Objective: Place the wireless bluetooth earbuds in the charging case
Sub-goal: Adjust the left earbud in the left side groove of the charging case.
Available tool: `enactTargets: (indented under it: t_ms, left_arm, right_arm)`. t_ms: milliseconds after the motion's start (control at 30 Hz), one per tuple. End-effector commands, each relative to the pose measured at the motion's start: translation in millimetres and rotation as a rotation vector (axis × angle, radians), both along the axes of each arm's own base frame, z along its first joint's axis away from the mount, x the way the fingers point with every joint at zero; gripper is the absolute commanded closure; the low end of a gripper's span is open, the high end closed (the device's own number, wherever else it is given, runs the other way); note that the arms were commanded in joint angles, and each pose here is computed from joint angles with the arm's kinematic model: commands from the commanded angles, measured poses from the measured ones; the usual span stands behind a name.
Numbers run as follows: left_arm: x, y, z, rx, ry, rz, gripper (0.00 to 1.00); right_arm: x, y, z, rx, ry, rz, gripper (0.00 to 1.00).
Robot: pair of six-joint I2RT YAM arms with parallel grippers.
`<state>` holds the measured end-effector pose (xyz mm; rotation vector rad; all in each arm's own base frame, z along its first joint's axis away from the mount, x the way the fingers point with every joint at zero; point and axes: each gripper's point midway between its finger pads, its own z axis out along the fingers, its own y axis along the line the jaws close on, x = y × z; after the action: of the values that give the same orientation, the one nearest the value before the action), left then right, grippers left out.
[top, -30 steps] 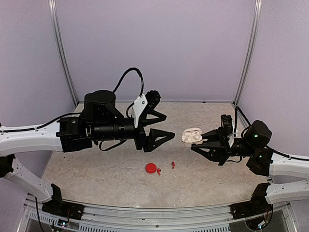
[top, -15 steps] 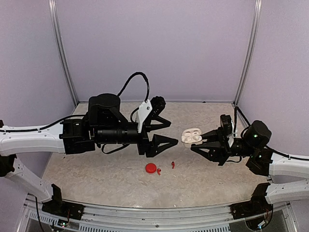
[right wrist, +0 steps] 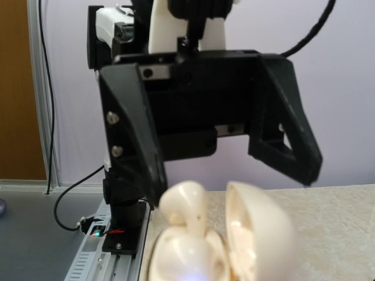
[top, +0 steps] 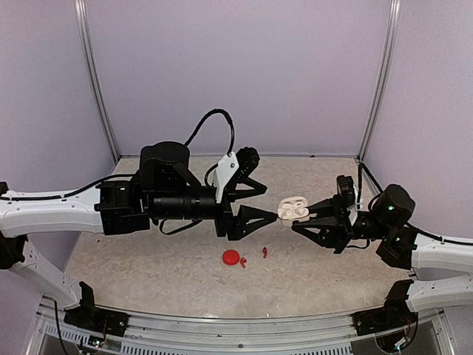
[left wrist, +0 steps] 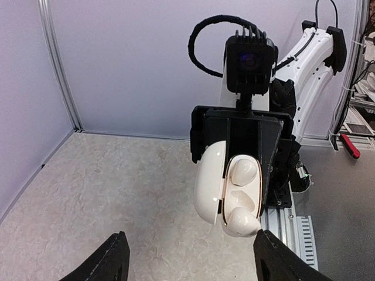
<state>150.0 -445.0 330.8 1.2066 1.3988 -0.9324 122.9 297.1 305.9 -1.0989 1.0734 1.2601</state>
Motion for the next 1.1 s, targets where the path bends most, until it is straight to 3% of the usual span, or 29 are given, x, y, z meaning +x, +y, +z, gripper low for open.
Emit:
enactTargets:
  t_ms: [0, 1067]
  left_arm:
    - [-1, -7, 10, -0.018, -0.023, -0.012, 0.27]
    - [-2, -25, 8, -0.023, -0.011, -0.034, 0.29]
  right_arm:
    - [-2, -2, 11, 0.031, -0.026, 0.012, 1.0]
    - [-12, 3, 9, 0.027, -0.035, 0.066, 1.0]
